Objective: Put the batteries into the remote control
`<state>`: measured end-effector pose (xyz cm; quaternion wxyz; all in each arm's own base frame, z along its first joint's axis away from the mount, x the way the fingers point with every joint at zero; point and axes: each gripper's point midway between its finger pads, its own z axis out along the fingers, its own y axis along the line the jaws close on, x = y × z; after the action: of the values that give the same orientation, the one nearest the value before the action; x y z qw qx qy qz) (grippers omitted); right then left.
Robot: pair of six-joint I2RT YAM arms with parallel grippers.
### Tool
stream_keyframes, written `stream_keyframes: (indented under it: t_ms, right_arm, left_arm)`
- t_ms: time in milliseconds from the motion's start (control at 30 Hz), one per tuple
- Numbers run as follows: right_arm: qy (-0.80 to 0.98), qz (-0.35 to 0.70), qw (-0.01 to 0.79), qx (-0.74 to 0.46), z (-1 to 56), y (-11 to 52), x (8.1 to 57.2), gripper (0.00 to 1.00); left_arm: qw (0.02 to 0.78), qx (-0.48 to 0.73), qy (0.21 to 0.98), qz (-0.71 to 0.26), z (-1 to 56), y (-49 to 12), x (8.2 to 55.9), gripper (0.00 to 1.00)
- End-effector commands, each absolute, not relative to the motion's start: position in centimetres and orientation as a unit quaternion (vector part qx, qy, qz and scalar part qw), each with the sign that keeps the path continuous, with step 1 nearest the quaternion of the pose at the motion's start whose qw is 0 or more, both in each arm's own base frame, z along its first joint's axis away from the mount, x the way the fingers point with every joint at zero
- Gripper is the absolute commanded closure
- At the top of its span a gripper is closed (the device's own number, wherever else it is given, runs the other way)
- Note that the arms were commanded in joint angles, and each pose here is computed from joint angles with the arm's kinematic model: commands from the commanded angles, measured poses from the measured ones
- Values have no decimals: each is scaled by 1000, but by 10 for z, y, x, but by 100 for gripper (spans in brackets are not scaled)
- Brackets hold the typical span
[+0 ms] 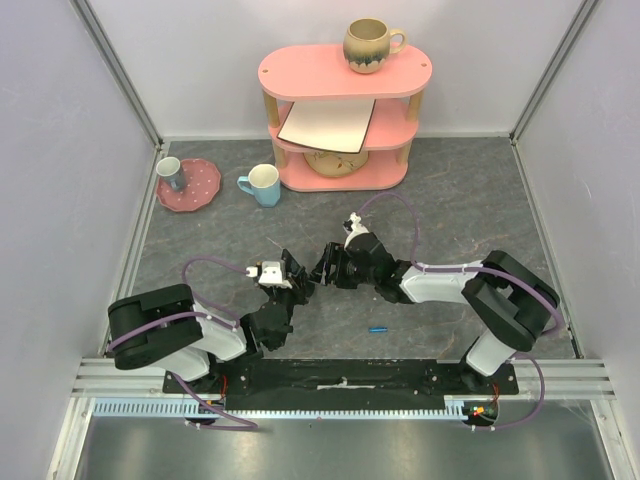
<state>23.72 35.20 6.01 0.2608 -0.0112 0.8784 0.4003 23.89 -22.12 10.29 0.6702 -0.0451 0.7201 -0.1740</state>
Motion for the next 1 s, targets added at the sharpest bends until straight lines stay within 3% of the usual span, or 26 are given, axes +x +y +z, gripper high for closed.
stream_keyframes:
  t_ms: [0,433,967]
  right_arm:
    - [882,397,252,-18,51,355,235,24]
    - [928,297,216,-60,19,339,230,28]
    - [943,262,193,-74,1,331,222,28]
  left_arm:
    - [672,-59,711,-198,113,-229,237,98]
    - [685,-14,706,-179,123,-243,235,98]
    - [694,-4,700,-170,129,-246,233,98]
